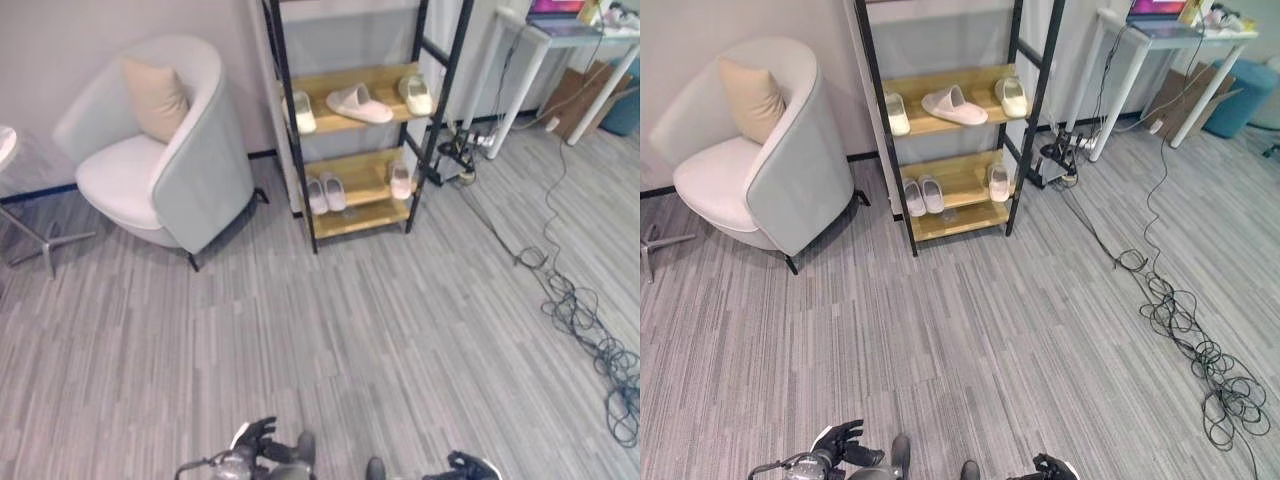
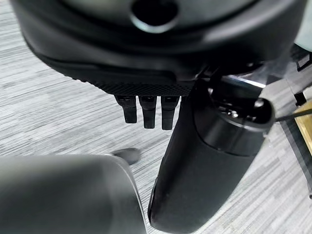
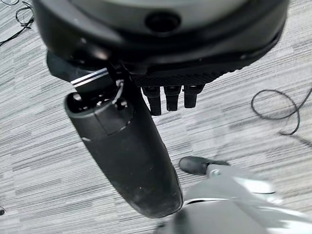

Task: Arrange the slippers neatly on the shoe rack.

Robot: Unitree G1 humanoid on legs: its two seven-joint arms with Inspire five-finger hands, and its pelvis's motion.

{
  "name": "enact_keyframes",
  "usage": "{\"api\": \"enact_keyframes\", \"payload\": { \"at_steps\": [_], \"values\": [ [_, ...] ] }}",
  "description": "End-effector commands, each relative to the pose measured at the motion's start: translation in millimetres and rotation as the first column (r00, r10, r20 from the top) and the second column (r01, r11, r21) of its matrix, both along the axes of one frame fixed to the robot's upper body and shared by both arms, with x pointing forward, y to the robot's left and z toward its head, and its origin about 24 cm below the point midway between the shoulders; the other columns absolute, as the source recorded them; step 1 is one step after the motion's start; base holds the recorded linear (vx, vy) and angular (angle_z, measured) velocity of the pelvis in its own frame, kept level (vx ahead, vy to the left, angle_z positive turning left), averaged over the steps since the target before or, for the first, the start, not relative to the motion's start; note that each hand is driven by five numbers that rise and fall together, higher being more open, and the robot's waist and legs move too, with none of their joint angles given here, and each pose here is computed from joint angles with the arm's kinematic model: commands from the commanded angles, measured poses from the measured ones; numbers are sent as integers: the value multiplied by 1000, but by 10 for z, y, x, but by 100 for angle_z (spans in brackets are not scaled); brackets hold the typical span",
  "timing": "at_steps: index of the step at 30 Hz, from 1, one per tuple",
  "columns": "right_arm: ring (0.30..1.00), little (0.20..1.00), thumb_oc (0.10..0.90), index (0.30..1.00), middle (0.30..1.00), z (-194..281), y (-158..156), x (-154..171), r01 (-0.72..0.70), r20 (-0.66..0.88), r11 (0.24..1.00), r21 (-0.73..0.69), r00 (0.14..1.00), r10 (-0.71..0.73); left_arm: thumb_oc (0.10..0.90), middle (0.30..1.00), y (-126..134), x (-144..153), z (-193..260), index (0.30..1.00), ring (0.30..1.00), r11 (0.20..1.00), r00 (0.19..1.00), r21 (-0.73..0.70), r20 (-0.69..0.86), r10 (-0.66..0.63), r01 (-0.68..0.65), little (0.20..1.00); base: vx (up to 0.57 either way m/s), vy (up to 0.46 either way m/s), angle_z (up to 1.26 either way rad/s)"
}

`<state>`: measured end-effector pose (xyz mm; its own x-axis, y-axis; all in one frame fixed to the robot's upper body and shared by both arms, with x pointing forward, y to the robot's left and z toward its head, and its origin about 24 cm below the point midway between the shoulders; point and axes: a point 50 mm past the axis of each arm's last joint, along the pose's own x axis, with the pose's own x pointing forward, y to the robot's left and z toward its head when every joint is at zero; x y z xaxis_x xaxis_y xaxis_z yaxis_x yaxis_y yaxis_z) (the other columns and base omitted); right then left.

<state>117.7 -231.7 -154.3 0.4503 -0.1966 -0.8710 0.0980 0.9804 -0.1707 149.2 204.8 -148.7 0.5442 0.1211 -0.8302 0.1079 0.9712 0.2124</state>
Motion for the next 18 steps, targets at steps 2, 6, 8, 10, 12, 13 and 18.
{"api": "enact_keyframes", "payload": {
  "at_steps": [2,6,8,10,12,13,18],
  "values": [
    [900,900,800,900,900,40,-50,35,16,57,1000,-4,998,-16,800,900,-110,-259,-101,900,900,999,998,-24,-49,28,-30,900,243,95,-80],
    [900,900,800,900,900,47,-11,88,0,65,1000,10,998,-1,800,900,-85,-292,-107,900,900,999,998,-23,-56,39,-40,900,219,117,-48],
    [900,900,800,900,900,74,22,186,-15,92,1000,18,996,14,800,900,-79,-225,-84,900,900,999,999,-22,-36,33,-33,900,172,79,-49],
    [900,900,800,900,900,86,63,225,-27,112,999,27,993,23,800,900,-67,-206,-75,900,900,999,999,-20,-29,30,-30,900,234,65,-24],
    [900,900,800,900,900,86,53,222,-26,110,999,20,994,23,800,900,-63,-213,-76,900,900,999,999,-19,-31,28,-29,900,283,-25,20],
    [900,900,800,900,900,91,60,232,-32,115,999,22,993,29,800,900,-63,-212,-76,900,900,999,999,-18,-30,29,-29,900,311,-90,13],
    [900,900,800,900,900,124,37,306,-57,129,998,9,990,55,800,900,-85,-258,-97,900,900,1000,999,-19,-49,17,-18,900,353,-162,2]
  ]
}}
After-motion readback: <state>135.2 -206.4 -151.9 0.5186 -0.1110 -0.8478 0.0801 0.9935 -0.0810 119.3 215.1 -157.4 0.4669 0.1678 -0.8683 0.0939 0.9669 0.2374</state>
